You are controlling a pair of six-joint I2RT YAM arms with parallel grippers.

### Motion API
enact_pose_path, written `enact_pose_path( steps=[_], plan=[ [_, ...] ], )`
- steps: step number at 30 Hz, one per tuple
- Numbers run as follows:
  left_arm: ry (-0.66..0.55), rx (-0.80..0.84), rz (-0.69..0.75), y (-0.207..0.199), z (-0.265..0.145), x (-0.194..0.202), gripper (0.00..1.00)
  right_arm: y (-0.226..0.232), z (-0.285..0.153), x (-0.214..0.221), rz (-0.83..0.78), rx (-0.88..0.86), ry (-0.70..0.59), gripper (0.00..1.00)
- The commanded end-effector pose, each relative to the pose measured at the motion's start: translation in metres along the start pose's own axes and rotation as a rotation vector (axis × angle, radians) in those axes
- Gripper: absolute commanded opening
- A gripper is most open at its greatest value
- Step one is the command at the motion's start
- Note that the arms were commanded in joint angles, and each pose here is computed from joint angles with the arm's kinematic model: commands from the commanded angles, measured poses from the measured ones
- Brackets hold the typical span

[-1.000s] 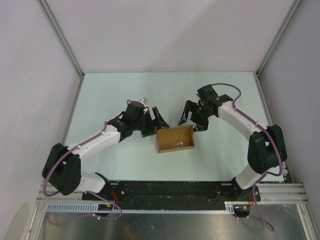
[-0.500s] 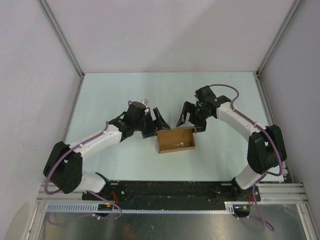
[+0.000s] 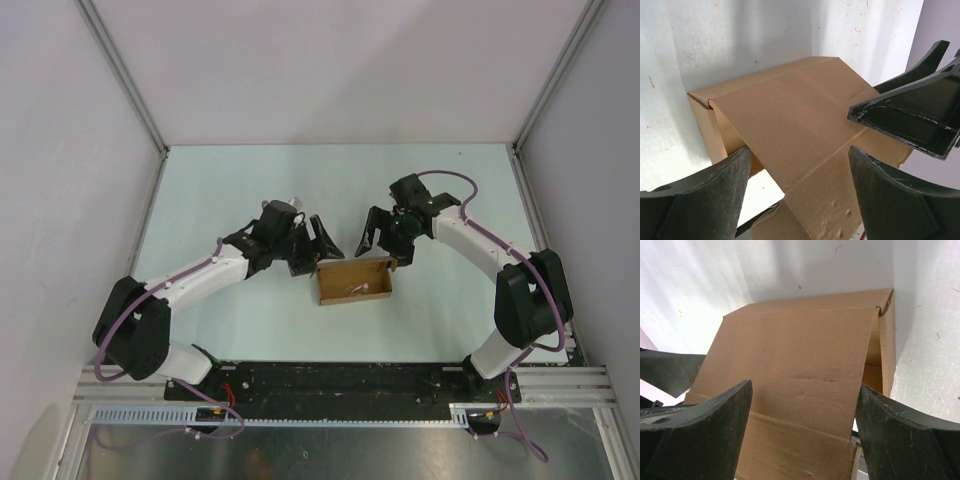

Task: Fold the paper box

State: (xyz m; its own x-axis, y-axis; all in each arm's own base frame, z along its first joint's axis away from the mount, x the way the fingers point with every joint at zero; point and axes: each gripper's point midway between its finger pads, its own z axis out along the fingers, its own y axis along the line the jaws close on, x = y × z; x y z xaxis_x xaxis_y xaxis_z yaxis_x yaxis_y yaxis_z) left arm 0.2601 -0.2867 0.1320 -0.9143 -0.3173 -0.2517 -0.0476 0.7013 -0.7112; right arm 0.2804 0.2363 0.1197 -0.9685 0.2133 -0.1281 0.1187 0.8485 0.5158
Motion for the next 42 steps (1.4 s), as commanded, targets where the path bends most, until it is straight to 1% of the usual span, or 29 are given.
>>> enact_pose_path(
  steps=[1, 7, 15, 27, 34, 42],
  plan=[
    [0.014, 0.065, 0.008, -0.022, -0.001, 0.003, 0.82, 0.008, -0.005, 0.003, -0.026, -0.026, -0.013, 0.83],
    [-0.008, 0.032, 0.019, -0.006, -0.004, 0.007, 0.82, -0.001, -0.011, 0.004, -0.041, 0.023, -0.048, 0.81],
    [-0.019, -0.006, 0.027, 0.011, -0.004, 0.013, 0.82, -0.014, -0.013, 0.013, -0.062, 0.081, -0.055, 0.80],
    [-0.041, -0.021, 0.052, 0.017, -0.007, 0.017, 0.82, -0.032, -0.019, 0.020, -0.093, 0.203, -0.115, 0.79],
    [-0.034, -0.037, 0.061, 0.024, -0.006, 0.020, 0.82, -0.046, -0.011, 0.027, -0.114, 0.257, -0.104, 0.77],
    [-0.035, -0.081, 0.070, 0.042, -0.004, 0.027, 0.82, -0.052, -0.006, 0.034, -0.138, 0.290, -0.102, 0.76]
  ],
)
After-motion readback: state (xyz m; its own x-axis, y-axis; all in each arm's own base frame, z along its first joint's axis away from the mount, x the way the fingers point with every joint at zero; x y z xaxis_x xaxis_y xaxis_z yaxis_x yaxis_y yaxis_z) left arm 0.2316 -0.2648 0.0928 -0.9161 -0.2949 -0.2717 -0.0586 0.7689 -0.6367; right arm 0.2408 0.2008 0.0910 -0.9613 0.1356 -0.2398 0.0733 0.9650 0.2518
